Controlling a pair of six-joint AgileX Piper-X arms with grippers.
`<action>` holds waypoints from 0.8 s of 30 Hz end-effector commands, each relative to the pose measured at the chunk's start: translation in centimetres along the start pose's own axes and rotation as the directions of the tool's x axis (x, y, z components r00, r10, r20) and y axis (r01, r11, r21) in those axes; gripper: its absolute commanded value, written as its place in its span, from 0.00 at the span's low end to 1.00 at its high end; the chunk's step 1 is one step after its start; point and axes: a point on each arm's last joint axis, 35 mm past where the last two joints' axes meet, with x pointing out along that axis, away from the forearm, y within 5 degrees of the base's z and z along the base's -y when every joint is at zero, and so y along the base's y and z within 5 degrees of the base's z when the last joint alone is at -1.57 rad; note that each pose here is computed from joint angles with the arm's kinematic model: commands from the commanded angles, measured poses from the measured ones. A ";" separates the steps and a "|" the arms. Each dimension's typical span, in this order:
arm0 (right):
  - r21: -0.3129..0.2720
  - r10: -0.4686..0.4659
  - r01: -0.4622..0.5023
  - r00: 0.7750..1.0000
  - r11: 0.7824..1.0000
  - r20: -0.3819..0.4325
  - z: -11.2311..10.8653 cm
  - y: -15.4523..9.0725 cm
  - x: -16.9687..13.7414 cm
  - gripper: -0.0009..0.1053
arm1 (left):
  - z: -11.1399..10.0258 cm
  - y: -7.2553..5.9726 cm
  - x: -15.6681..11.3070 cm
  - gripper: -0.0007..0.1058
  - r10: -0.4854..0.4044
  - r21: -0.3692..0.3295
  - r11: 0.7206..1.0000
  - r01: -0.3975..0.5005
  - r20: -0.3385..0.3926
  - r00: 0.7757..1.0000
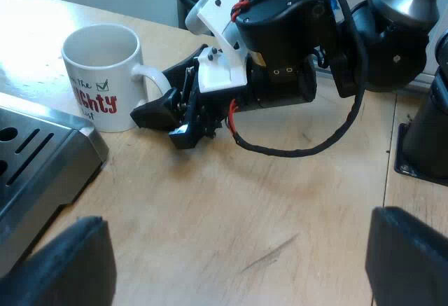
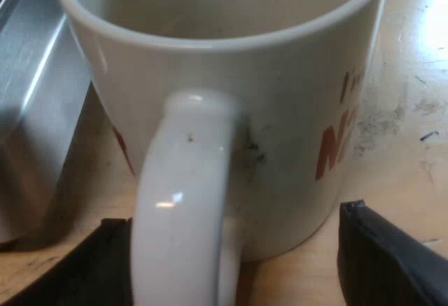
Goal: Remove mug from coffee machine
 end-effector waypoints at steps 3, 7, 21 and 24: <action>-0.002 0.038 -0.038 0.999 0.999 -0.023 0.2 0.6 -0.6 0.60 | 0.2 0.0 0.1 0.82 0.027 -0.006 1.000 -0.027 0.010 1.000; -0.009 0.042 -0.043 0.998 0.999 -0.049 0.5 0.4 -1.1 0.60 | 0.2 0.0 0.1 0.82 0.030 -0.007 1.000 -0.030 0.010 1.000; -0.018 0.086 -0.088 0.992 0.996 -0.093 2.1 -0.9 -5.1 0.60 | 0.2 0.1 0.1 0.82 0.049 0.008 0.999 -0.050 0.012 0.999; -0.012 0.109 -0.110 0.992 0.994 -0.070 2.6 -1.3 -6.2 0.60 | 0.2 0.1 0.1 0.82 0.047 0.010 0.999 -0.048 0.012 0.999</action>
